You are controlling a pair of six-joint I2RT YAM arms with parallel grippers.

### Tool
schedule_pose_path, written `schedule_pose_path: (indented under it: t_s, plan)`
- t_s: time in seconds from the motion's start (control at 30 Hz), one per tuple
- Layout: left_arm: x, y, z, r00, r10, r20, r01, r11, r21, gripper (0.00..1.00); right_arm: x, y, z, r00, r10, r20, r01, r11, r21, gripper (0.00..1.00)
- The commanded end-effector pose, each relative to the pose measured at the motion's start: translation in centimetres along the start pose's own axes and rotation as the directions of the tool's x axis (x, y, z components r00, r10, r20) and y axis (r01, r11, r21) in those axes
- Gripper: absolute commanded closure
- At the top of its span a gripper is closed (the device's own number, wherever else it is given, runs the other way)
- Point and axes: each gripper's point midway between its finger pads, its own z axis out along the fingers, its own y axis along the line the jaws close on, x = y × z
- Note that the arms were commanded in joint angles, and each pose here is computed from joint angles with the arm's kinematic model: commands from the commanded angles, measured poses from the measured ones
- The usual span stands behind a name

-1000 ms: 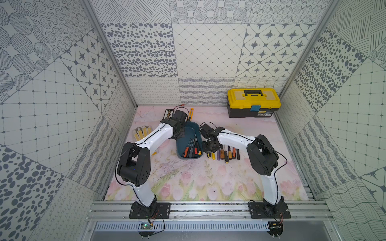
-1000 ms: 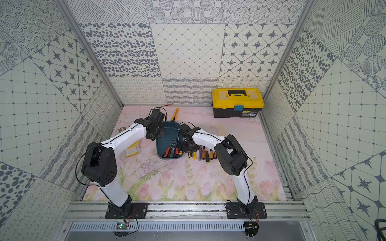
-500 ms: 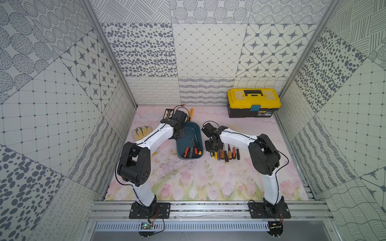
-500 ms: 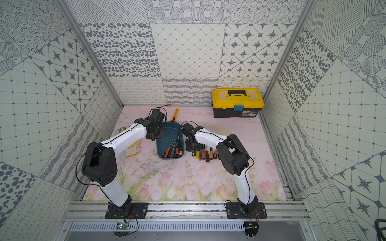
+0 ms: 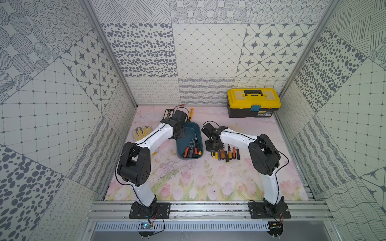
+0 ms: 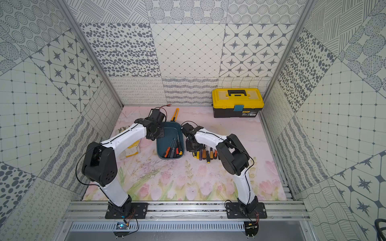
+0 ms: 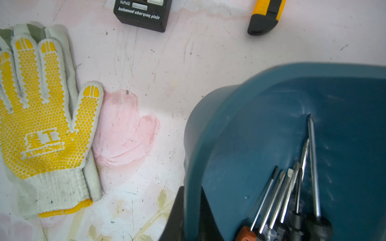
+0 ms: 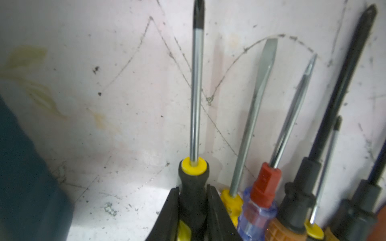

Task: Take out the screwdriver from the storage box
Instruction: Place the screwdriver at the center of the board.

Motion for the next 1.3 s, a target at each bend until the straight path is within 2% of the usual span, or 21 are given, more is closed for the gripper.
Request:
schedule_pose_path:
  t_s: [0.0, 0.1, 0.23, 0.3, 0.43, 0.77, 1.0, 1.27]
  plan:
    - [-0.8, -0.9, -0.1, 0.999, -0.035, 0.012, 0.034, 0.998, 0.046, 1.0, 0.8, -2.0, 0.2, 1.0, -0.002, -0.023, 0.004, 0.997, 0.08, 0.88]
    - [-0.7, -0.8, -0.1, 0.999, -0.033, 0.01, 0.033, 0.999, 0.043, 1.0, 0.9, -1.7, 0.3, 1.0, -0.001, -0.03, 0.003, 0.998, 0.064, 0.82]
    - [-0.7, -0.9, -0.1, 0.999, -0.032, 0.009, 0.032, 0.999, 0.043, 1.0, 0.6, -1.2, -0.1, 1.0, 0.013, -0.01, -0.012, 0.999, 0.034, 0.81]
    - [-0.7, -0.8, -0.1, 0.999, -0.036, 0.011, 0.035, 0.999, 0.041, 1.0, 0.2, -0.9, -0.4, 1.0, 0.02, 0.004, -0.02, 1.0, 0.018, 0.76]
    - [-0.9, -0.8, -0.4, 0.999, -0.044, 0.02, 0.043, 0.998, 0.049, 1.0, -0.3, -0.5, -1.0, 0.999, 0.024, 0.024, -0.024, 1.0, -0.006, 0.74]
    - [-0.7, -1.0, -0.2, 0.999, -0.042, 0.011, 0.041, 0.998, 0.056, 1.0, -0.7, 0.1, -1.6, 0.998, 0.031, 0.045, -0.029, 0.999, -0.043, 0.63]
    - [-0.7, -1.1, -0.1, 0.999, -0.04, 0.006, 0.039, 0.997, 0.059, 1.0, -1.8, 0.6, -3.4, 0.993, 0.041, 0.112, -0.032, 0.996, -0.082, 0.59]
    - [-0.5, -1.1, 0.3, 0.999, -0.035, -0.002, 0.035, 0.998, 0.055, 1.0, -3.5, 2.2, -7.9, 0.964, 0.008, 0.265, 0.04, 0.984, -0.173, 0.5]
